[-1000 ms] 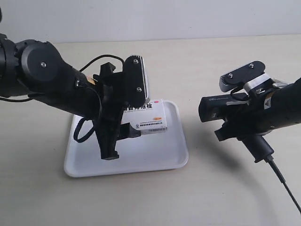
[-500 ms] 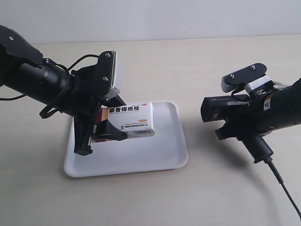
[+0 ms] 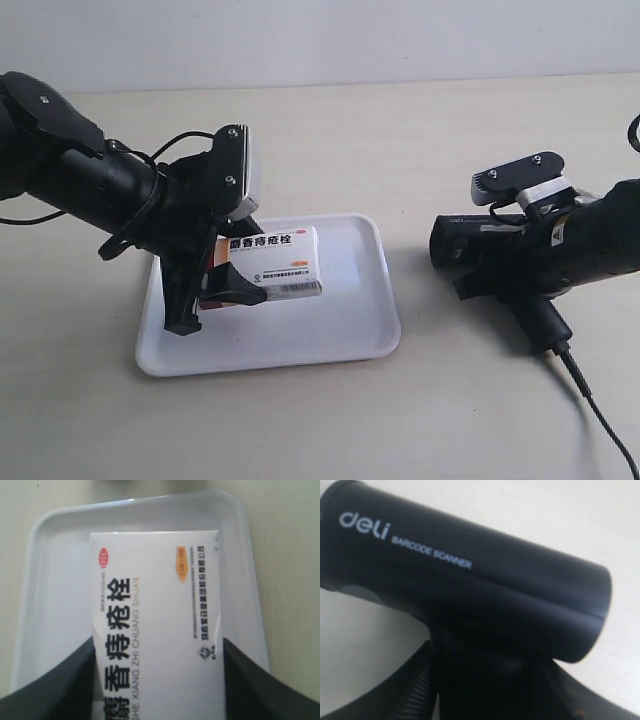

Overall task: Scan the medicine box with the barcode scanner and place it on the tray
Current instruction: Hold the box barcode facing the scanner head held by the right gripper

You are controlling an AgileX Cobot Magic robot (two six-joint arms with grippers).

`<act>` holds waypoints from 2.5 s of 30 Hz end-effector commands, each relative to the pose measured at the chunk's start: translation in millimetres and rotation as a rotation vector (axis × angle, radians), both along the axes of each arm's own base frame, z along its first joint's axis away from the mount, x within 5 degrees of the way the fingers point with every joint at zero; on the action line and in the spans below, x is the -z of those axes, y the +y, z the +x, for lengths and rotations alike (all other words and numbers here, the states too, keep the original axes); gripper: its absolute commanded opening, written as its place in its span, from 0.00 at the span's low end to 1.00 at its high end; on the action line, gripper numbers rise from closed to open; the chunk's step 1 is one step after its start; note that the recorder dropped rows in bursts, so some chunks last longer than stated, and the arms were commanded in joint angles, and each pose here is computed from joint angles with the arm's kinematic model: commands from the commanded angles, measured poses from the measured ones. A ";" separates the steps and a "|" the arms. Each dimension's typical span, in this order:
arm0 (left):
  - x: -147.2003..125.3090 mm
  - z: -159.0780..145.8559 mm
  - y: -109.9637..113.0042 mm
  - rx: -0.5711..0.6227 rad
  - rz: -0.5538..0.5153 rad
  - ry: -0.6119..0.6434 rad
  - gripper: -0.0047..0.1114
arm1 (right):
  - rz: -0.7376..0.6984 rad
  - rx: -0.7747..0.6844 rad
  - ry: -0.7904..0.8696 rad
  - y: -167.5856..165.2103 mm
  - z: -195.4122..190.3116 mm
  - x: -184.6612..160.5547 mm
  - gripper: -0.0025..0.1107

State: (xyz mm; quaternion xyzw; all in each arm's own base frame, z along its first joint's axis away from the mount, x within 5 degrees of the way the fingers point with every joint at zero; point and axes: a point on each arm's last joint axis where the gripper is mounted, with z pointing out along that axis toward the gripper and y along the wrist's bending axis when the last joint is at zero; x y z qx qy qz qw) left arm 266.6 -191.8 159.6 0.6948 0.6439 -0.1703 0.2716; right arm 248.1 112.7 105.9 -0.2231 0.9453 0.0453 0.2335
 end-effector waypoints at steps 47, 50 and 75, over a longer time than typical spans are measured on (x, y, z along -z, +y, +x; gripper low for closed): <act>3.9 1.6 2.6 0.058 0.035 -0.044 0.04 | -0.005 0.045 0.044 -3.7 -4.9 -8.4 0.02; 5.0 1.1 4.1 0.095 0.060 -0.063 0.04 | -0.017 0.036 0.048 -6.8 -12.1 -22.7 0.02; -7.3 3.1 14.4 0.109 -0.026 -0.028 0.04 | -0.011 -0.087 -0.019 2.7 -39.5 -38.0 0.02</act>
